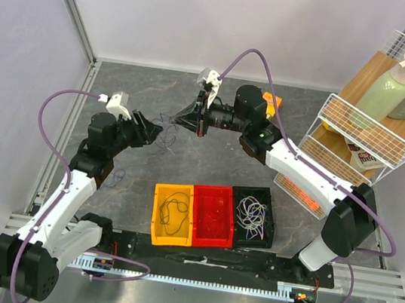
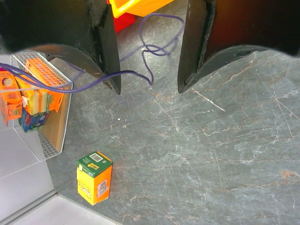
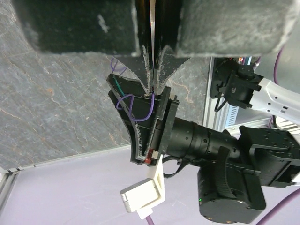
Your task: Untangle the cables
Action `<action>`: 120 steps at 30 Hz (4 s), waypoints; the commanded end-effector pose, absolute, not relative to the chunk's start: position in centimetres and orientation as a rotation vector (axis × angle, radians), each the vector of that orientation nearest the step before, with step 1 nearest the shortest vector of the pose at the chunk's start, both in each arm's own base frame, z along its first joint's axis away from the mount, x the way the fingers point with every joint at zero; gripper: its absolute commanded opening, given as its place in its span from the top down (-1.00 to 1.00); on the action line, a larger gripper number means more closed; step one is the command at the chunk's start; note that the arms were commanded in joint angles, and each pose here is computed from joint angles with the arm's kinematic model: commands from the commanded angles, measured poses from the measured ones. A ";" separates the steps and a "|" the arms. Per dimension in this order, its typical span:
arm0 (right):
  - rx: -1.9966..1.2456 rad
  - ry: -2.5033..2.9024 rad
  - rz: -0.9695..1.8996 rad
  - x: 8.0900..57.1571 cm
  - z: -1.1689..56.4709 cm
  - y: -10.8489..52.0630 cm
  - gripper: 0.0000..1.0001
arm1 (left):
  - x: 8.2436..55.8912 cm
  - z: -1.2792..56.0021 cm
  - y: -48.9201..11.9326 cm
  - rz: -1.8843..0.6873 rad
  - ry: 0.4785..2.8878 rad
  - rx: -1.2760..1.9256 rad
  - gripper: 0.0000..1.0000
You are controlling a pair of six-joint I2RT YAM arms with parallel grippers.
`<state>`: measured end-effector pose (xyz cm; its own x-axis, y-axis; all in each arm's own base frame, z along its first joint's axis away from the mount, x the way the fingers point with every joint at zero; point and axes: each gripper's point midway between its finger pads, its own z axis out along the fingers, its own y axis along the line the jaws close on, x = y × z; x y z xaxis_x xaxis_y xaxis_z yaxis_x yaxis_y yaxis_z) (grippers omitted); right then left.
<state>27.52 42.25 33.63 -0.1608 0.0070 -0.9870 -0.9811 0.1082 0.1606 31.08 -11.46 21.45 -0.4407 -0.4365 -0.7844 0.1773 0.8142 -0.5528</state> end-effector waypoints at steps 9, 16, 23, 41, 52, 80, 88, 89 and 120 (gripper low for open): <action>-1.008 1.344 1.063 27.5 35.9 39.4 1.00 | 31.1 24.8 -7.3 -0.447 1.831 -0.263 0.88; -0.704 1.478 0.440 32.5 35.0 34.0 1.00 | 27.1 30.0 -1.9 -0.239 1.638 -0.401 0.96; -0.709 1.507 0.426 32.5 33.0 34.4 1.00 | 23.8 34.5 -4.7 -0.424 1.581 -0.271 0.96; -0.294 1.633 0.114 37.0 23.8 31.1 0.91 | 19.3 40.5 -6.0 -0.532 1.561 -0.187 0.97; -0.474 1.597 0.320 36.4 23.4 33.9 1.00 | 20.3 38.3 -8.4 -0.606 1.653 -0.070 0.96; -1.221 1.247 1.296 22.6 31.1 40.1 1.00 | 25.4 24.3 -16.6 -0.676 1.897 0.380 -0.56; -1.225 1.246 1.309 22.2 31.1 40.0 1.00 | 28.4 25.7 -15.6 -0.477 1.840 0.293 -0.01; -1.228 1.249 1.307 22.2 30.9 40.0 1.00 | 28.2 26.0 -15.7 -0.490 1.829 0.298 0.00; -0.950 1.391 1.279 25.5 33.0 40.2 1.00 | 22.5 26.1 -14.3 -0.669 1.738 0.159 -0.19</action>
<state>23.99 40.13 29.84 -0.1903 -0.0118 -0.9817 -0.9803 0.0563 0.1893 24.30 -15.80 24.92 -0.3395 -0.1364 -0.9307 0.4768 0.8279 -0.2953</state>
